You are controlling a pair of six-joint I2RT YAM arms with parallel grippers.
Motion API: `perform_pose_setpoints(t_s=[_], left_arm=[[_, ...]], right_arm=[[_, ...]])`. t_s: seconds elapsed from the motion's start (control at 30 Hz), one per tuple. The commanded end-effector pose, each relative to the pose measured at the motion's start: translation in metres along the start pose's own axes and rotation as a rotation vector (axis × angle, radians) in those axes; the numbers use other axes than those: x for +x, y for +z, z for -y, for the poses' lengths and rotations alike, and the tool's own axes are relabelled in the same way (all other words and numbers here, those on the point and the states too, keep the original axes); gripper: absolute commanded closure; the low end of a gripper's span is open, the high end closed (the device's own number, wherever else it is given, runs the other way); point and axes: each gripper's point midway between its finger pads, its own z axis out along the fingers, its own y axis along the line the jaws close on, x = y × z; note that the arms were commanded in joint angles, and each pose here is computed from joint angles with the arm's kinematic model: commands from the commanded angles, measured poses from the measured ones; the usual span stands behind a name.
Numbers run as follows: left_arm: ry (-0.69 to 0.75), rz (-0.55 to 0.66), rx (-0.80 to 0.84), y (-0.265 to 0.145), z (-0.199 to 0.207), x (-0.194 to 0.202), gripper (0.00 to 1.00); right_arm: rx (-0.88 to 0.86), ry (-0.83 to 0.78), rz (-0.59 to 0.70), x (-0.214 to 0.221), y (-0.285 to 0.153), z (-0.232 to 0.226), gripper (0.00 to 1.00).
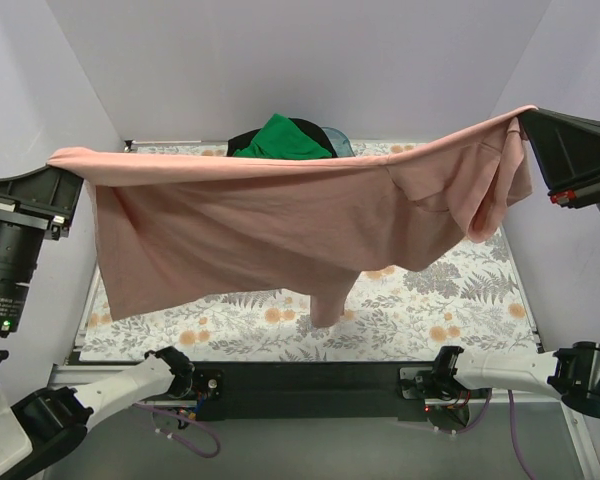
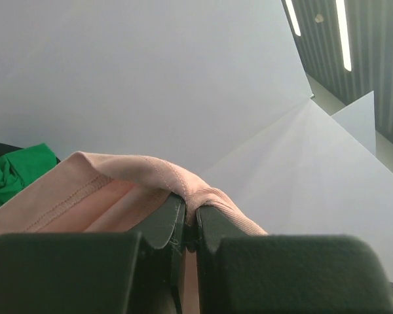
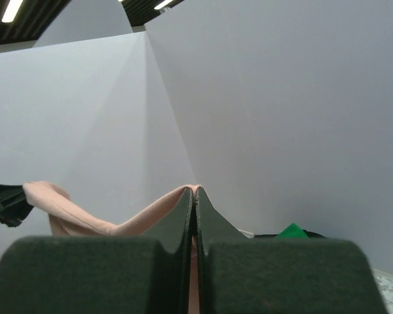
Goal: Fold and stack the t-shirts
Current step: Flatten the tshirt out
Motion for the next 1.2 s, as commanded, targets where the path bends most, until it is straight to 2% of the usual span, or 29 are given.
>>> perform_pose_setpoints(t_s=[0.0, 0.03, 0.1, 0.13, 0.17, 0.23, 0.3, 0.33, 0.4, 0.47, 0.53, 0.57, 0.6, 0.63, 0.67, 0.7, 0.73, 0.8, 0.87, 0.9, 0.93, 0.97, 1.0, 1.03, 1.07, 1.1, 1.13, 1.17], left_arm=[[0.051, -0.022, -0.103, 0.026, -0.019, 0.025, 1.0], [0.073, -0.005, -0.154, 0.033, -0.031, 0.03, 1.0], [0.13, -0.019, -0.294, 0.053, -0.071, 0.064, 1.0], [0.17, 0.014, -0.381, 0.06, -0.093, 0.071, 1.0], [0.194, 0.029, -0.447, 0.065, -0.111, 0.081, 1.0], [0.265, -0.001, -0.587, 0.076, -0.156, 0.123, 1.0], [0.306, -0.005, -0.673, 0.084, -0.188, 0.146, 1.0], [0.342, -0.03, -0.699, 0.094, -0.201, 0.158, 1.0], [0.309, -0.082, -0.717, 0.118, -0.225, 0.159, 1.0], [0.32, -0.14, -0.73, 0.14, -0.253, 0.158, 1.0], [0.323, -0.106, -0.678, 0.164, -0.243, 0.144, 1.0], [0.337, -0.108, -0.683, 0.175, -0.245, 0.143, 1.0], [0.337, -0.117, -0.662, 0.182, -0.235, 0.139, 1.0], [0.321, -0.075, -0.594, 0.191, -0.202, 0.119, 1.0], [0.341, -0.077, -0.561, 0.197, -0.19, 0.113, 1.0], [0.339, -0.066, -0.522, 0.199, -0.175, 0.106, 1.0], [0.329, -0.02, -0.468, 0.199, -0.149, 0.087, 1.0], [0.334, -0.006, -0.412, 0.189, -0.126, 0.072, 1.0], [0.328, 0.012, -0.39, 0.176, -0.115, 0.063, 1.0], [0.315, 0.037, -0.362, 0.159, -0.104, 0.052, 1.0], [0.309, 0.038, -0.355, 0.151, -0.104, 0.052, 1.0], [0.316, -0.009, -0.386, 0.148, -0.126, 0.071, 1.0], [0.289, 0.012, -0.353, 0.124, -0.118, 0.065, 1.0], [0.27, 0.001, -0.357, 0.116, -0.126, 0.071, 1.0], [0.256, -0.011, -0.363, 0.107, -0.137, 0.08, 1.0], [0.26, -0.075, -0.438, 0.097, -0.178, 0.109, 1.0], [0.204, -0.059, -0.436, 0.077, -0.183, 0.112, 1.0], [0.182, -0.083, -0.455, 0.066, -0.197, 0.125, 1.0]], right_arm=[[0.142, -0.054, 0.049, -0.002, 0.016, 0.021, 0.99], [0.206, -0.103, 0.03, 0.007, 0.021, 0.032, 0.99], [0.445, -0.207, -0.027, 0.043, 0.036, 0.066, 0.99], [0.624, -0.311, -0.062, 0.055, 0.03, 0.093, 0.99], [0.713, -0.374, -0.093, 0.074, 0.035, 0.102, 0.99], [0.856, -0.493, -0.11, 0.111, 0.045, 0.121, 0.99], [0.922, -0.58, -0.134, 0.129, 0.052, 0.141, 0.99], [0.995, -0.627, -0.136, 0.134, 0.053, 0.166, 0.99], [1.034, -0.66, -0.158, 0.154, 0.065, 0.187, 0.99], [1.023, -0.679, -0.16, 0.159, 0.077, 0.197, 0.99], [1.013, -0.683, -0.133, 0.15, 0.092, 0.204, 0.99], [1.0, -0.656, -0.07, 0.124, 0.099, 0.198, 0.99], [0.993, -0.644, -0.026, 0.106, 0.103, 0.196, 0.99], [0.93, -0.643, 0.0, 0.098, 0.116, 0.189, 0.99], [0.904, -0.612, 0.076, 0.067, 0.118, 0.175, 0.99], [0.884, -0.599, 0.11, 0.053, 0.119, 0.169, 0.99], [0.843, -0.589, 0.141, 0.041, 0.121, 0.16, 0.99], [0.805, -0.538, 0.212, 0.006, 0.106, 0.141, 0.99], [0.767, -0.502, 0.224, -0.006, 0.093, 0.129, 0.99], [0.744, -0.515, 0.158, 0.014, 0.092, 0.131, 0.99], [0.689, -0.457, 0.187, 0.002, 0.074, 0.12, 0.99], [0.655, -0.436, 0.169, 0.008, 0.068, 0.117, 0.99], [0.629, -0.456, 0.064, 0.048, 0.067, 0.124, 0.99], [0.576, -0.439, 0.036, 0.05, 0.044, 0.118, 0.99], [0.56, -0.374, -0.008, 0.075, 0.035, 0.121, 0.99], [0.546, -0.347, -0.054, 0.095, 0.023, 0.123, 0.99], [0.513, -0.314, -0.15, 0.14, -0.003, 0.129, 0.99], [0.506, -0.213, -0.168, 0.162, -0.017, 0.129, 0.99]])
